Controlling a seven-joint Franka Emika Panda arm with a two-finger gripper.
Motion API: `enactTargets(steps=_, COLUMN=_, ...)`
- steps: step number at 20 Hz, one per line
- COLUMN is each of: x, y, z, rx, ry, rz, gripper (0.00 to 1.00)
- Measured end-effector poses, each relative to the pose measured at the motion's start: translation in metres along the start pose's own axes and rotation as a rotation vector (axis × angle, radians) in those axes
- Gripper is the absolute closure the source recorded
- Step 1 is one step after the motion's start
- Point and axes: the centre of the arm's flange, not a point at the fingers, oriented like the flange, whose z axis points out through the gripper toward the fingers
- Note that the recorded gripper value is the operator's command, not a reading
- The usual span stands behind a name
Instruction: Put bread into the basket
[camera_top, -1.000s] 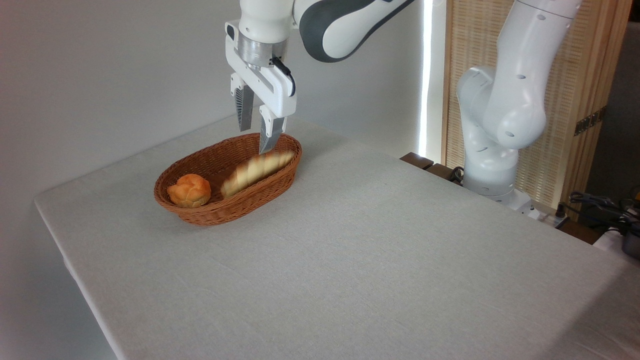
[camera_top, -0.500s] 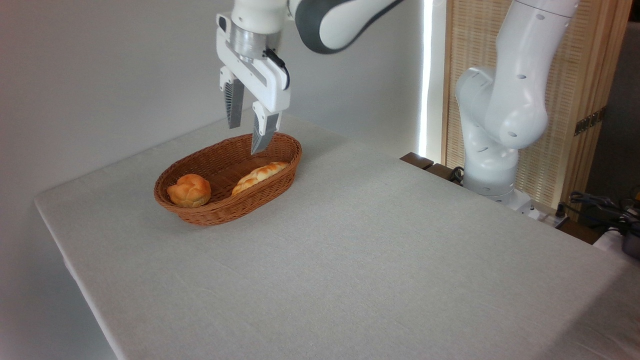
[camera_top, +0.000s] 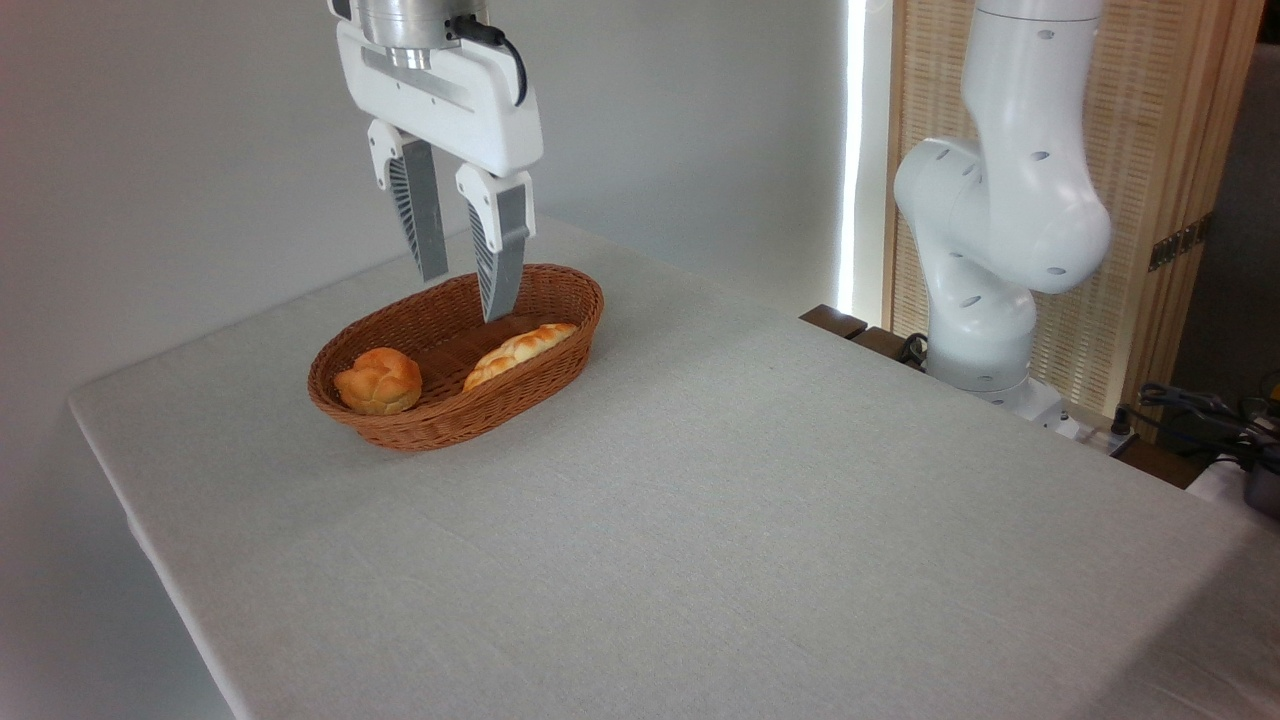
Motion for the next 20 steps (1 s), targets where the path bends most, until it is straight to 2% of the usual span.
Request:
enactTargets(steps=3, x=-0.016, y=-0.031, z=-0.014, rx=0.012, ry=-0.011, rz=0.000, gripper=0.00)
enactTargets(steps=6, x=-0.030, y=-0.043, z=-0.032, rx=-0.017, ry=-0.064, rz=0.058, gripper=0.00)
enactTargets(steps=10, x=-0.035, y=-0.059, z=-0.040, rx=-0.031, ry=-0.084, rz=0.061, gripper=0.00)
enactTargets(steps=15, x=-0.016, y=-0.046, z=-0.021, rx=-0.052, ry=-0.112, rz=0.101, gripper=0.00)
enactTargets(steps=20, x=-0.022, y=-0.056, z=-0.028, rx=-0.047, ry=-0.105, rz=0.080, gripper=0.00)
